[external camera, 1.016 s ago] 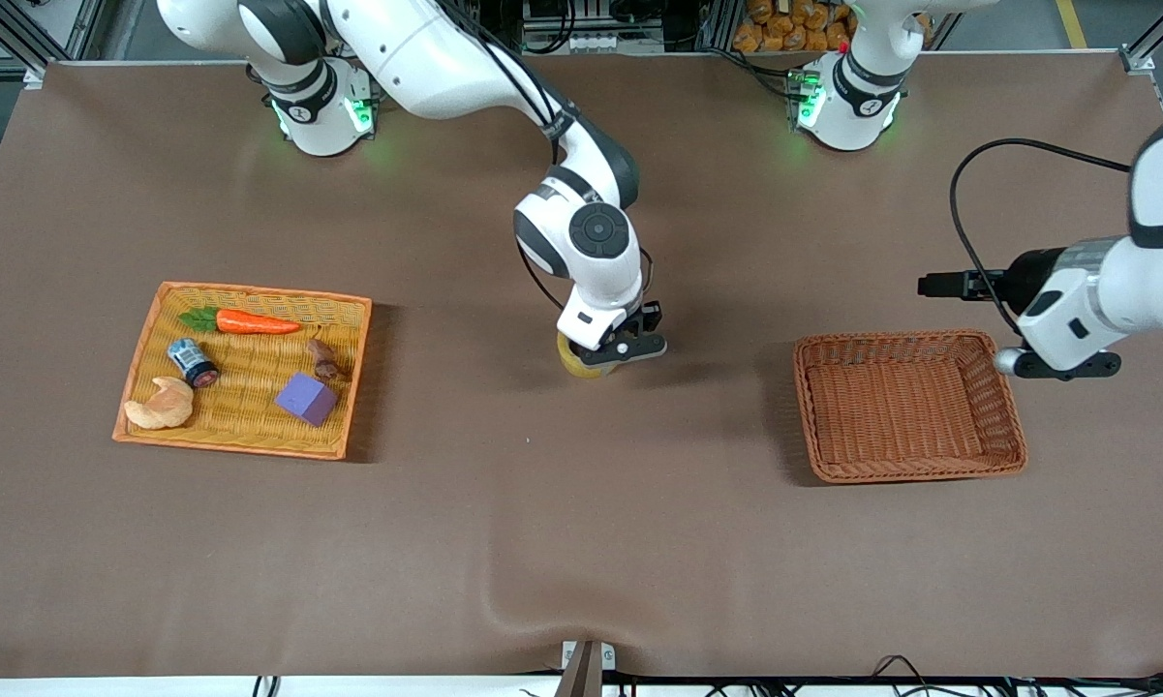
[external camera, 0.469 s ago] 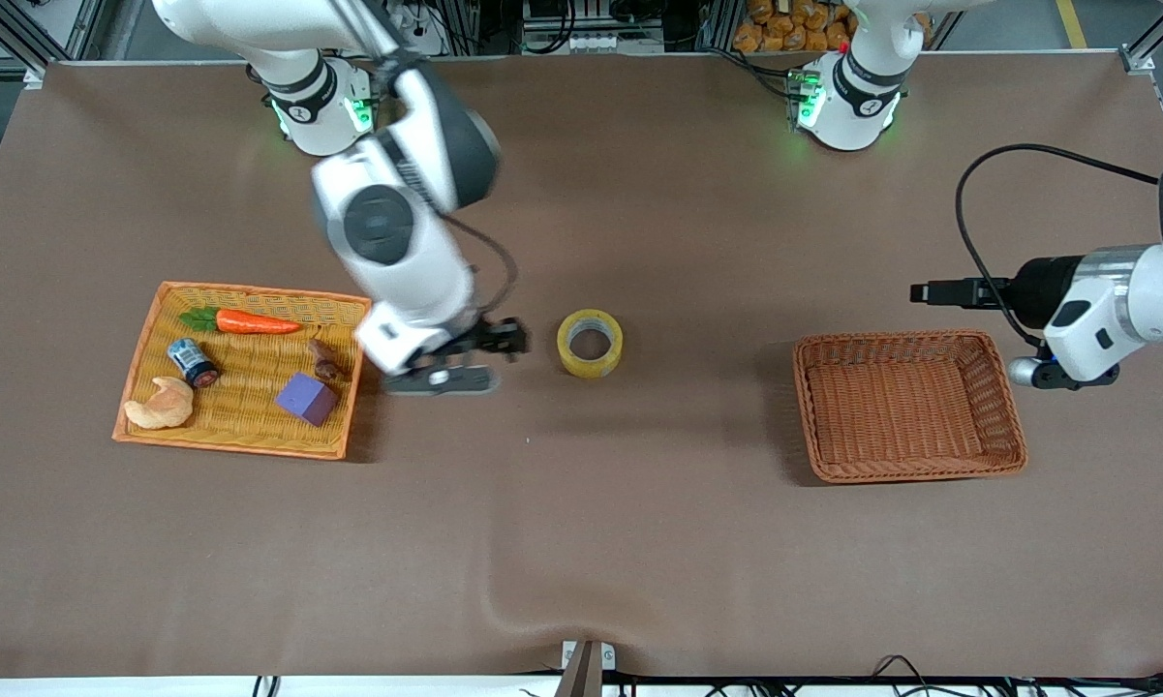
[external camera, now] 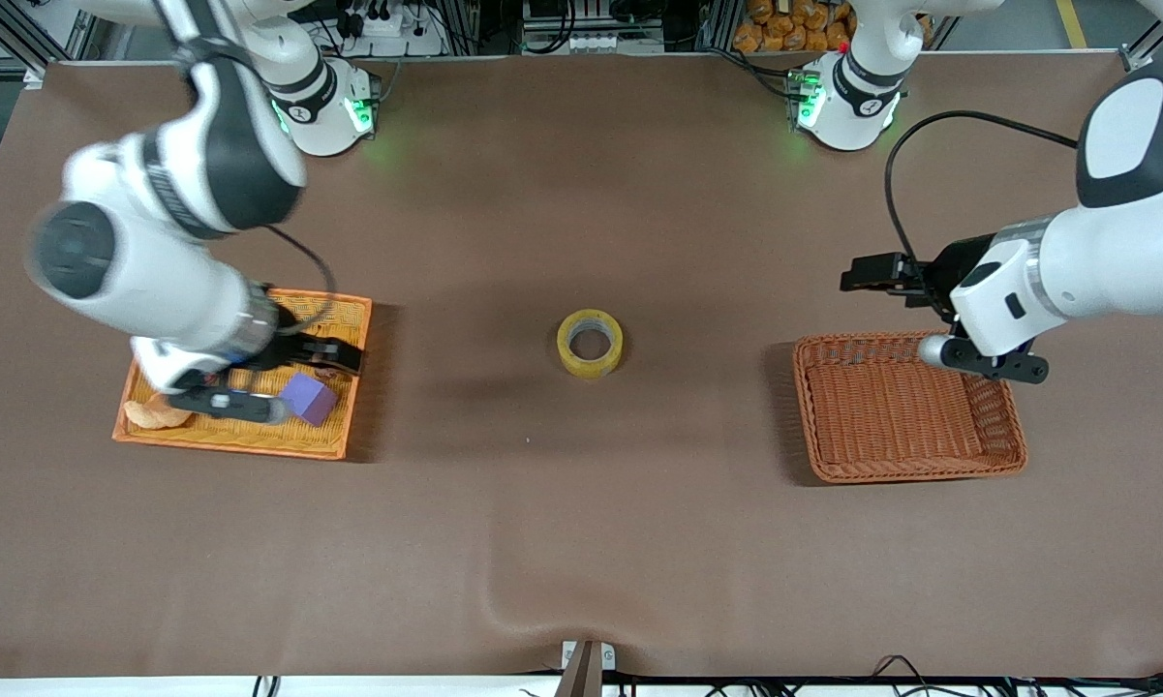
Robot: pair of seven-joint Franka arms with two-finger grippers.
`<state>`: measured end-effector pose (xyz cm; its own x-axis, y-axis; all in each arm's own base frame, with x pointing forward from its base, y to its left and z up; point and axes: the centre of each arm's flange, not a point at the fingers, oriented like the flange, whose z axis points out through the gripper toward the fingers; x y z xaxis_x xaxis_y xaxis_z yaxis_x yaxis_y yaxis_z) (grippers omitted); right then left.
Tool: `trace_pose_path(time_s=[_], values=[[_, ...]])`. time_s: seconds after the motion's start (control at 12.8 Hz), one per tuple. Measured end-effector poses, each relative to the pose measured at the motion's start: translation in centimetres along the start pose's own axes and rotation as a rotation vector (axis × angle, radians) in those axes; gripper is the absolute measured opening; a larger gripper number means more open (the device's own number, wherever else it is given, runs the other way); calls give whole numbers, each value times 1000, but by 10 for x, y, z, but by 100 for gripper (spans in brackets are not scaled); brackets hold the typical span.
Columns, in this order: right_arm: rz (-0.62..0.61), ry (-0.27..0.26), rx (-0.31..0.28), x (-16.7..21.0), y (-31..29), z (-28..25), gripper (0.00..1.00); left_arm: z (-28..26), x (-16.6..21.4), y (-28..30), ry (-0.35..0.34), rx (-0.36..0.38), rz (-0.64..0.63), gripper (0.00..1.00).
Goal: Transfer tape with both arms
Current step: 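Set the tape down and retract the right gripper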
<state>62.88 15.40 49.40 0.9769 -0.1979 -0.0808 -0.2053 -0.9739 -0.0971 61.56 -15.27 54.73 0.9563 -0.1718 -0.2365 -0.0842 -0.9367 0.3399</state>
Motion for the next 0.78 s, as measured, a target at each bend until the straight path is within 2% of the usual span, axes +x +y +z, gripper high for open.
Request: trace_pose_path(time_s=[0.16,0.31,0.47,0.63,0.78], values=[[-34,20,-9,6,49,-32,100,-4,11,-2,59,-4,-2,100],[-102,58,-71,8,92,-59,100,-10,17,-4,109,-7,-6,100],[-149,87,-94,3,121,-86,100,-15,19,-12,130,-9,-18,100],[-190,74,-98,-1,162,-105,100,-19,23,-37,138,-18,-58,100],[-178,67,-95,-8,195,-120,100,-18,33,-82,131,-80,-127,100]])
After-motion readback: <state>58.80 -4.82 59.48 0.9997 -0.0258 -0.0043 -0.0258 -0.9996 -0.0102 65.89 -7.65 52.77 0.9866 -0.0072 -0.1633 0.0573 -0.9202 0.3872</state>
